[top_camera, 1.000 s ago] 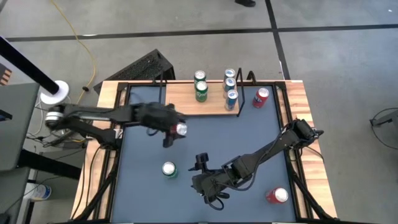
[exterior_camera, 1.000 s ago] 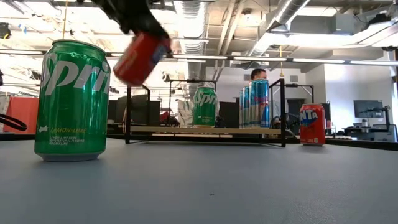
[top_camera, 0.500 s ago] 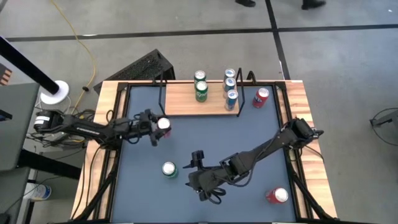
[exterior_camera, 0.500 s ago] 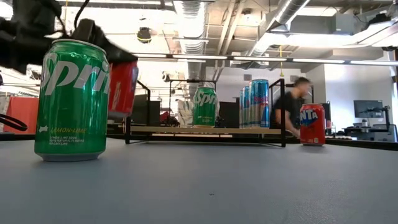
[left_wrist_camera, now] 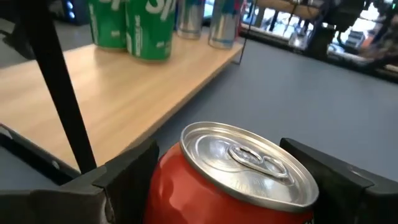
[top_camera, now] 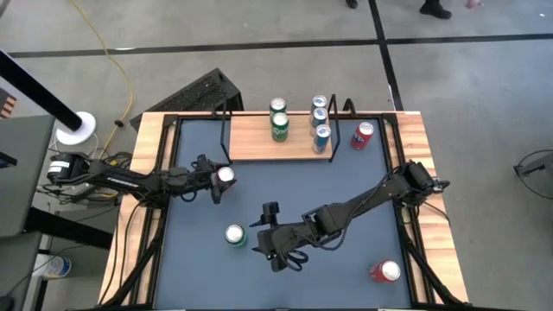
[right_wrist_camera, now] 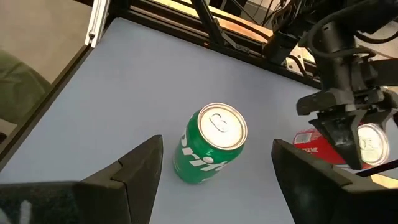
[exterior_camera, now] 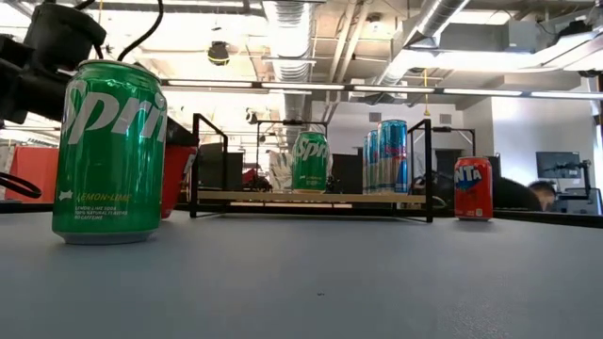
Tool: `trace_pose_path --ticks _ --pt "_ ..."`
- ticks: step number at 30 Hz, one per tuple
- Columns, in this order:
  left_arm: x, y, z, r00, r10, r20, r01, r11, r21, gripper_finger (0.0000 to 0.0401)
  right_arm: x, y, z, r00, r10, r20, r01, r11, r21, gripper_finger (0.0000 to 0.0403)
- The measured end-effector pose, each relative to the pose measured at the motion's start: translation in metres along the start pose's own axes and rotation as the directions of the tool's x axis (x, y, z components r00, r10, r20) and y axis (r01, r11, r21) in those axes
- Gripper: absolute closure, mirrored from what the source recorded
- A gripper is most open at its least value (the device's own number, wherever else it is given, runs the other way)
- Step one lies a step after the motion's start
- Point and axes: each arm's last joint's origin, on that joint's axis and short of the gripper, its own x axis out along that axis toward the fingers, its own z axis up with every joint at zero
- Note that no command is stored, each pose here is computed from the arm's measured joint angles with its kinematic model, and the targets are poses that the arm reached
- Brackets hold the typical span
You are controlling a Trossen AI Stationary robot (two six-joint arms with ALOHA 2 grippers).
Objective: Place canned beverage on shelf
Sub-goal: Adjust the left red soda can
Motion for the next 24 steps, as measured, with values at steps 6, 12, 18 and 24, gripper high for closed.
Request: trace_pose_path --ticks 6,12,18,24 --pt "0.0001 0.0008 -0.0016 1.0 0.022 -0.016 -0.023 1.0 -0.012 0.0087 0.0 0.0 0.0002 1.0 0.001 0.002 -0.001 1.0 0.012 0.0112" --pt "0.0001 -0.0003 -0.0019 0.999 -0.02 -0.027 0.02 1.0 -0.01 0.0065 0.0 0.0003 0.0005 1.0 0.007 0.005 -0.007 1.0 0.015 0.0112" --pt "0.0001 -0.0002 -0.0023 0.999 -0.02 -0.031 0.02 1.0 0.006 0.0044 -0.0002 0.0007 0.0003 1.0 0.008 0.003 -0.008 0.999 0.031 0.0112" --pt "-0.0006 -0.0001 -0.0007 1.0 -0.013 -0.017 0.013 1.0 0.022 0.004 -0.0002 0.0007 -0.0003 1.0 0.008 -0.002 -0.008 0.999 0.036 0.0112"
